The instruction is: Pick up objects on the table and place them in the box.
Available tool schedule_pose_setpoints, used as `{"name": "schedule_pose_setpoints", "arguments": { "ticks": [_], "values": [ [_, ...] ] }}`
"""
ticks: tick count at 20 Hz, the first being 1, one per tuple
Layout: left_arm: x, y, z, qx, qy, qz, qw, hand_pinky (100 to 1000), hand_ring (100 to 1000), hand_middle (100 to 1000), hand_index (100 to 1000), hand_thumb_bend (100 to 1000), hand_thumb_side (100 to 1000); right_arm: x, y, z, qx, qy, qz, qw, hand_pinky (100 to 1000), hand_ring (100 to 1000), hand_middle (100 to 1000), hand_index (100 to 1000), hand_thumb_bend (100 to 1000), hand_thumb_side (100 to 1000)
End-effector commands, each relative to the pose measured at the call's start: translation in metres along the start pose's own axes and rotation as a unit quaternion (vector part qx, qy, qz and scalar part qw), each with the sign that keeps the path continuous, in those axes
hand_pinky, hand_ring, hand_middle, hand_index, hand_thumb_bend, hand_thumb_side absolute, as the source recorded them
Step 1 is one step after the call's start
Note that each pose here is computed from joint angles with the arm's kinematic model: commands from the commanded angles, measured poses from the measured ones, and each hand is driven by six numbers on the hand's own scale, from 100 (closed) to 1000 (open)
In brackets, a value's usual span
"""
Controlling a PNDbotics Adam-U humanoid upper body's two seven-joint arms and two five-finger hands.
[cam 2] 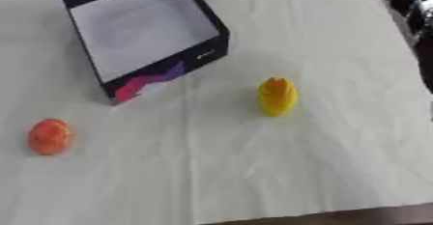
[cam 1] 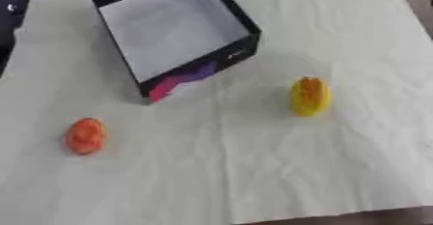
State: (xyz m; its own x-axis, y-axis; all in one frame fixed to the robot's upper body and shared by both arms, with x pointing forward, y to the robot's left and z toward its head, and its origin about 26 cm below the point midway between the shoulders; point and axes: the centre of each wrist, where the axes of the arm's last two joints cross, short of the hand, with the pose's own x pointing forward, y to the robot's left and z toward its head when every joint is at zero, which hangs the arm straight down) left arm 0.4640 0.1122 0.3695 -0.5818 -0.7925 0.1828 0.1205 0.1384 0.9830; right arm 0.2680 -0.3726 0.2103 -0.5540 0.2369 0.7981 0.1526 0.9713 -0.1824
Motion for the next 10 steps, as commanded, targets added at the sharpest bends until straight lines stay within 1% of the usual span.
{"name": "schedule_pose_setpoints", "arguments": {
  "ticks": [1,5,6,7,9,10],
  "values": [
    [0.007,-0.010,-0.010,-0.006,0.003,-0.004,1.000,681,626,582,617,143,100,0.015,-0.005,-0.008,-0.004,-0.022,0.007,1.000,959,829,811,897,100,674],
    [0.003,-0.041,-0.024,-0.034,0.020,0.002,0.999,681,629,587,623,167,100,0.016,-0.005,-0.009,-0.006,-0.026,0.007,1.000,959,830,811,896,100,673],
    [0.001,-0.047,-0.026,-0.038,0.024,0.000,0.999,682,632,589,626,184,100,0.016,-0.004,-0.009,-0.005,-0.026,0.008,1.000,960,829,810,896,100,663],
    [0.000,-0.053,-0.028,-0.043,0.029,-0.003,0.999,684,636,592,631,201,100,0.016,-0.004,-0.009,-0.004,-0.026,0.008,1.000,960,829,810,896,100,678],
    [-0.002,-0.062,-0.031,-0.047,0.037,-0.011,0.998,688,640,597,636,221,100,0.016,-0.002,-0.010,0.000,-0.026,0.009,1.000,960,829,810,896,100,679],
    [-0.003,-0.065,-0.032,-0.048,0.041,-0.015,0.998,693,646,603,643,246,100,0.016,-0.001,-0.010,0.002,-0.027,0.010,1.000,960,829,810,896,100,678]
  ]
}}
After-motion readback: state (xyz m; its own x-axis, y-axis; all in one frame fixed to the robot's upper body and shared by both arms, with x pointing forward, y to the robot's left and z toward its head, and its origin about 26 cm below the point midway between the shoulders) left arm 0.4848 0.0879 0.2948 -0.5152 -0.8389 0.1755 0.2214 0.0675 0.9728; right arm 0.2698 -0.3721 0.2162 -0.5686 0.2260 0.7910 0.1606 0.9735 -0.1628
